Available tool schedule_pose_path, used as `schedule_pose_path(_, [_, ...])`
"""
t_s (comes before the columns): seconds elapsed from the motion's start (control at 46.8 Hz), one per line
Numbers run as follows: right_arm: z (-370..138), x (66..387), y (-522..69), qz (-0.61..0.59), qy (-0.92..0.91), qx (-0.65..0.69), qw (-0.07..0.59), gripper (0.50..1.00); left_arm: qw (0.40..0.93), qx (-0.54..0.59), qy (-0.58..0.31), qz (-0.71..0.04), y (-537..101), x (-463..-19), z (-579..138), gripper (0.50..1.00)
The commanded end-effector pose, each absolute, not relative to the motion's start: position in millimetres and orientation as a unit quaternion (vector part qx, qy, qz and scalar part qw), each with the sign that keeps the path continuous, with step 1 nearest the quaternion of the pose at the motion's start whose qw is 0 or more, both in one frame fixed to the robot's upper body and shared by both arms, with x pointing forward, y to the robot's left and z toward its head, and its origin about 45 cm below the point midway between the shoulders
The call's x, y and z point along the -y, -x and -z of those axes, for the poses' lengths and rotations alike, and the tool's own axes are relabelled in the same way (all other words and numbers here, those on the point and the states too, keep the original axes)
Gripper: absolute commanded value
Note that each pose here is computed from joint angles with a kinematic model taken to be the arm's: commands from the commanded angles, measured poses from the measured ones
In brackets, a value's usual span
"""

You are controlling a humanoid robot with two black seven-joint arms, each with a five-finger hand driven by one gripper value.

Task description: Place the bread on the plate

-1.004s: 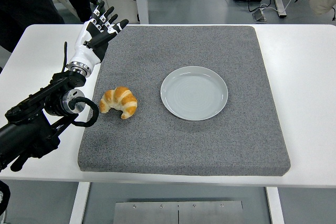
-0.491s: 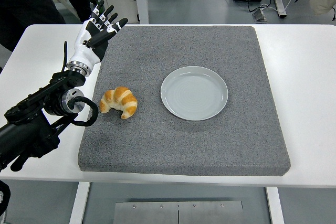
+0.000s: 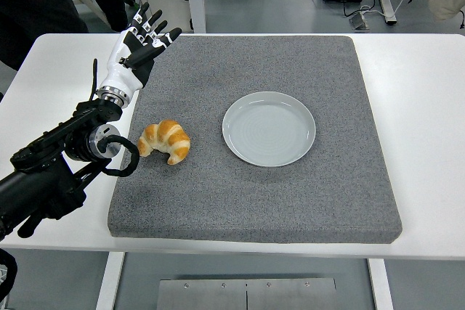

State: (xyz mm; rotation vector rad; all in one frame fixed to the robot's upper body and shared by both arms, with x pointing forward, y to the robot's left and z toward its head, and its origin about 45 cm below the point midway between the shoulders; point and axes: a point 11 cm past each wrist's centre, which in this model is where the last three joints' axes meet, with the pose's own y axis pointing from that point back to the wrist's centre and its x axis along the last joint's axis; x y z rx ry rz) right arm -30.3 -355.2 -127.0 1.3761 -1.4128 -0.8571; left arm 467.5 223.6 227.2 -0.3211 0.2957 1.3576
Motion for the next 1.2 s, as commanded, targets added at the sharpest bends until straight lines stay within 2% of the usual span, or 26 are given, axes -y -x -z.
schedule_pose_path(0.0, [127, 356, 30, 0.35, -0.562, 0.579, 0.476, 1.0, 0.752, -0.135, 0.145, -0.628, -468, -225, -226, 0.965])
schedule_pose_path(0.491, [127, 355, 29, 0.35, -0.564, 0.577, 0.476, 1.0, 0.769, -0.135, 0.134, -0.611, -472, -215, -246, 0.963])
schedule_pose_path(0.919, [127, 355, 30, 0.35, -0.563, 0.577, 0.477, 1.0, 0.847, 0.013, -0.014, -0.531, -455, -219, -308, 0.96])
schedule_pose_path(1.175, [127, 355, 30, 0.35, -0.563, 0.577, 0.477, 1.0, 0.855, 0.094, -0.143, -0.489, -443, -242, -325, 0.96])
